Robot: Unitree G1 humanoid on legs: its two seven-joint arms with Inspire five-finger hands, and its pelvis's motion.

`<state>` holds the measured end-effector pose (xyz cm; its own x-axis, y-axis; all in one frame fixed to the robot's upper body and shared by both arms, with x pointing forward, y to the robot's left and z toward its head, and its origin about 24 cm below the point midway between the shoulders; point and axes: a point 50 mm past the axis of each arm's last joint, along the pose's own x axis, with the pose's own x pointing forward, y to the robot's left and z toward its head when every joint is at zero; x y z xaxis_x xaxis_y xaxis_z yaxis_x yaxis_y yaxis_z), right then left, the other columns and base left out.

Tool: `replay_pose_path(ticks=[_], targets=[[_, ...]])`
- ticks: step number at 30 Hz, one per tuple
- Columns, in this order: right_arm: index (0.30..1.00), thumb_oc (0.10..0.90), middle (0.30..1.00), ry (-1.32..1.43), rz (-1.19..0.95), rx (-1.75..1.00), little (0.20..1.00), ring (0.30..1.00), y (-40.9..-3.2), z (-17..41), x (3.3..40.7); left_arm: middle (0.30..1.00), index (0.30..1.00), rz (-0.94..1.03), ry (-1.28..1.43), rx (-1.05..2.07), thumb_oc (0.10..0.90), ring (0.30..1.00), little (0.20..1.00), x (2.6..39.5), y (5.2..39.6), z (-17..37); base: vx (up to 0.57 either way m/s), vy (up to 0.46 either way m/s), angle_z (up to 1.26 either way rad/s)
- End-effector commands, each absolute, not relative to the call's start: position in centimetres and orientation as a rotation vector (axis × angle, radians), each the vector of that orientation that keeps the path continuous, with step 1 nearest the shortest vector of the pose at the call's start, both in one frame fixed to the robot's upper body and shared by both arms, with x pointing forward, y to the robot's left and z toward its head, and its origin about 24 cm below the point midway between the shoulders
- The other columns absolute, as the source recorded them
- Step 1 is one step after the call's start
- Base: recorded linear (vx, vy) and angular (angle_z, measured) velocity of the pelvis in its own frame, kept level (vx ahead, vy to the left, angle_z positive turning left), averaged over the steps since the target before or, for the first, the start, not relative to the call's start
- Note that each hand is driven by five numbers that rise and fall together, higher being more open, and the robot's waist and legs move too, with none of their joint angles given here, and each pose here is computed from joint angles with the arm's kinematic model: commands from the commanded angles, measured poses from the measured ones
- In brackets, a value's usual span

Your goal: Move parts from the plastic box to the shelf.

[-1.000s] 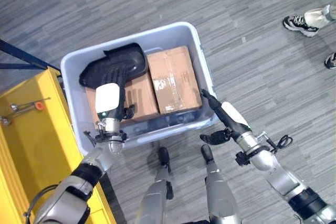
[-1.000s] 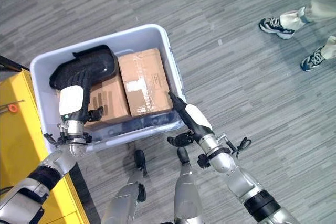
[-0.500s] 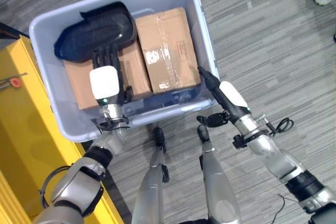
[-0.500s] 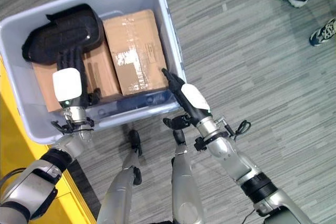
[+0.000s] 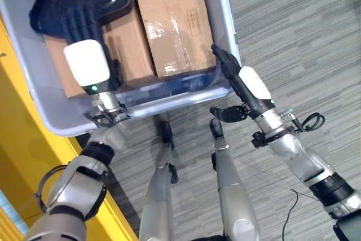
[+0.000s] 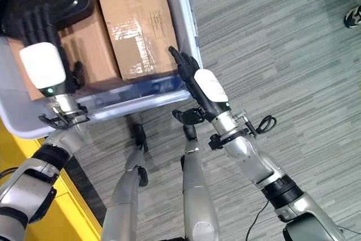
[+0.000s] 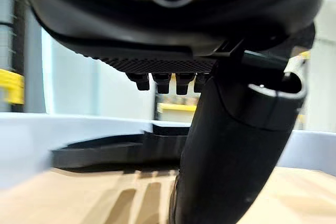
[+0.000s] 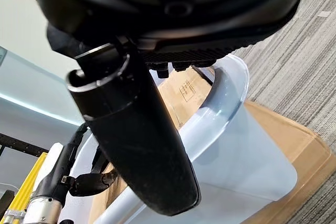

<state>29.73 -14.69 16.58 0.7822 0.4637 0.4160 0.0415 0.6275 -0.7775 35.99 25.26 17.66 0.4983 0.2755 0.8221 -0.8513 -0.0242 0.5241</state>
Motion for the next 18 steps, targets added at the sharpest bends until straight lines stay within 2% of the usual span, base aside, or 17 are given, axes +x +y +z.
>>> replay_pose_path(ticks=[1, 4, 9, 14, 18], targets=[[1.000, 0.900, 1.000, -0.585, 0.202, -0.865, 1.000, 1.000, -16.5, 15.9, 29.6, 1.000, 1.000, 1.237, -0.712, 1.197, 0.900, 1.000, 1.000, 34.9, 28.4, 22.2, 0.00, 0.000, 0.00], [1.000, 0.900, 1.000, -0.568, 0.199, -0.850, 1.000, 1.000, -16.7, 15.3, 29.3, 1.000, 1.000, 1.219, -0.771, 1.119, 0.900, 1.000, 1.000, 34.9, 28.4, 23.4, 0.01, -0.017, 0.01], [1.000, 0.900, 1.000, -0.523, 0.192, -0.812, 1.000, 1.000, -16.8, 12.9, 27.8, 1.000, 1.000, 0.987, -0.916, 1.093, 0.900, 1.000, 1.000, 34.5, 25.5, 21.4, 0.01, -0.088, 0.05], [1.000, 0.900, 1.000, -0.478, 0.171, -0.794, 1.000, 1.000, -17.6, 11.2, 26.2, 1.000, 1.000, 0.818, -1.061, 1.047, 0.900, 1.000, 1.000, 31.2, 21.8, 17.7, 0.01, -0.093, 0.04], [1.000, 0.900, 1.000, -0.468, 0.181, -0.796, 1.000, 1.000, -18.1, 11.2, 25.8, 1.000, 1.000, 0.806, -1.103, 1.104, 0.900, 1.000, 1.000, 29.5, 21.6, 17.6, 0.00, -0.068, -0.01]])
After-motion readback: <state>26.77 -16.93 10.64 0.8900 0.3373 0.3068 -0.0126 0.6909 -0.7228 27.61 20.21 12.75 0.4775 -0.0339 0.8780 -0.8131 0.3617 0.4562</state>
